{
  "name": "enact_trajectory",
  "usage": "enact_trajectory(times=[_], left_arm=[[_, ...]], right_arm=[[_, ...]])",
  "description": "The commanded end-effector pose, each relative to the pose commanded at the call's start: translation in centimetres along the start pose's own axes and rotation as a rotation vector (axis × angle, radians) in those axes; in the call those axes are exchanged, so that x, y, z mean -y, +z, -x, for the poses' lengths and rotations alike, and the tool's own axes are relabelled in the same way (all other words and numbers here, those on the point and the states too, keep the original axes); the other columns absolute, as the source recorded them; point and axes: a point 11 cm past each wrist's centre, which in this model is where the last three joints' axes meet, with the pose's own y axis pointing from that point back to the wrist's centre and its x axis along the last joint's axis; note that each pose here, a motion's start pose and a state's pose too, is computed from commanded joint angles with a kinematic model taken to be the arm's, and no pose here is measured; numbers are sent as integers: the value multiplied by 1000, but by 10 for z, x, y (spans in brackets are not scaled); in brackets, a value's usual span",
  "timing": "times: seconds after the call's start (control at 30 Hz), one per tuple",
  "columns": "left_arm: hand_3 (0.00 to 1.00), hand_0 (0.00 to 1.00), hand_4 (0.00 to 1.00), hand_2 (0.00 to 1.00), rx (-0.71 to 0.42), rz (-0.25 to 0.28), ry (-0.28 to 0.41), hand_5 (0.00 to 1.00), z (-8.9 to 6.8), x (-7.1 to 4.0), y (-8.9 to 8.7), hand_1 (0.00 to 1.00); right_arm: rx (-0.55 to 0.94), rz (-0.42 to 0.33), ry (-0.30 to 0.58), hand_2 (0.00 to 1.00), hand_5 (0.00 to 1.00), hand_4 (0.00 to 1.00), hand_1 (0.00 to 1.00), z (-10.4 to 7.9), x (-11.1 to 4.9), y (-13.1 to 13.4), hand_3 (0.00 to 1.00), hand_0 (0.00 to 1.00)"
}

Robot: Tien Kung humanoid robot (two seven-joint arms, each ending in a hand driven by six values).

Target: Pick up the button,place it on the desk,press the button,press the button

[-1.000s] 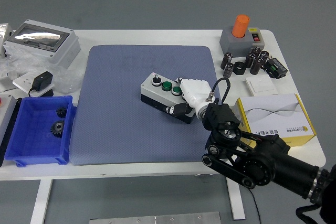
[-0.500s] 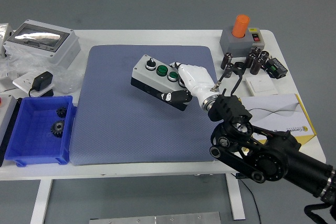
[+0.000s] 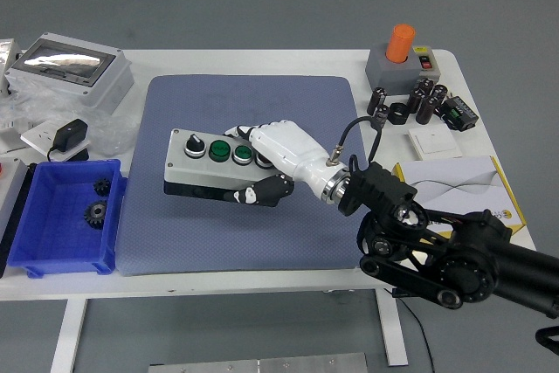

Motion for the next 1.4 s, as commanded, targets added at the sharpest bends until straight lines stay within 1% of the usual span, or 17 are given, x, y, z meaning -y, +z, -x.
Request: enact_trajectory(times=[0.1,0.2,0.23,0.33,0.6,1.0,1.03,1.2,1.23,1.4], left_arm=[[792,740,871,689,1,0,-1,610,0,0,0,725],[792,740,871,689,3,3,-3,610,0,0,0,725],[792,740,874,691,3,4,-3,615,1,0,1,726],[792,740,874,691,3,4,-5,615,1,0,1,726],[793,740,881,691,4,10,-7,622,2,0,3,726],[793,741,885,689,5,11,-7,630,1,0,5,726],[793,740,886,689,5,12,-7,632,1,0,5,726],[793,740,886,689,6,11,-7,632,0,0,5,726],[793,741,889,690,6,11,-7,633,0,0,5,725],[793,741,889,690,7,13,-7,633,0,0,5,725]], right_arm=[[-36,5,-7,298,2,403,243,8,1,4,344,91],[-77,31,-26,298,2,403,243,18,1,13,344,91],[-79,38,-34,286,2,381,234,21,1,14,339,85],[-84,51,-52,286,2,381,234,28,0,17,339,85],[-91,66,-95,284,2,378,237,38,0,21,338,86],[-96,103,-146,303,2,378,253,43,0,26,348,104],[-97,106,-149,528,2,529,464,43,0,27,535,247],[-106,111,-147,528,2,529,464,41,0,27,535,247],[-107,111,-146,743,84,554,739,41,1,27,733,751],[-115,110,-140,743,84,554,739,38,1,27,733,751]])
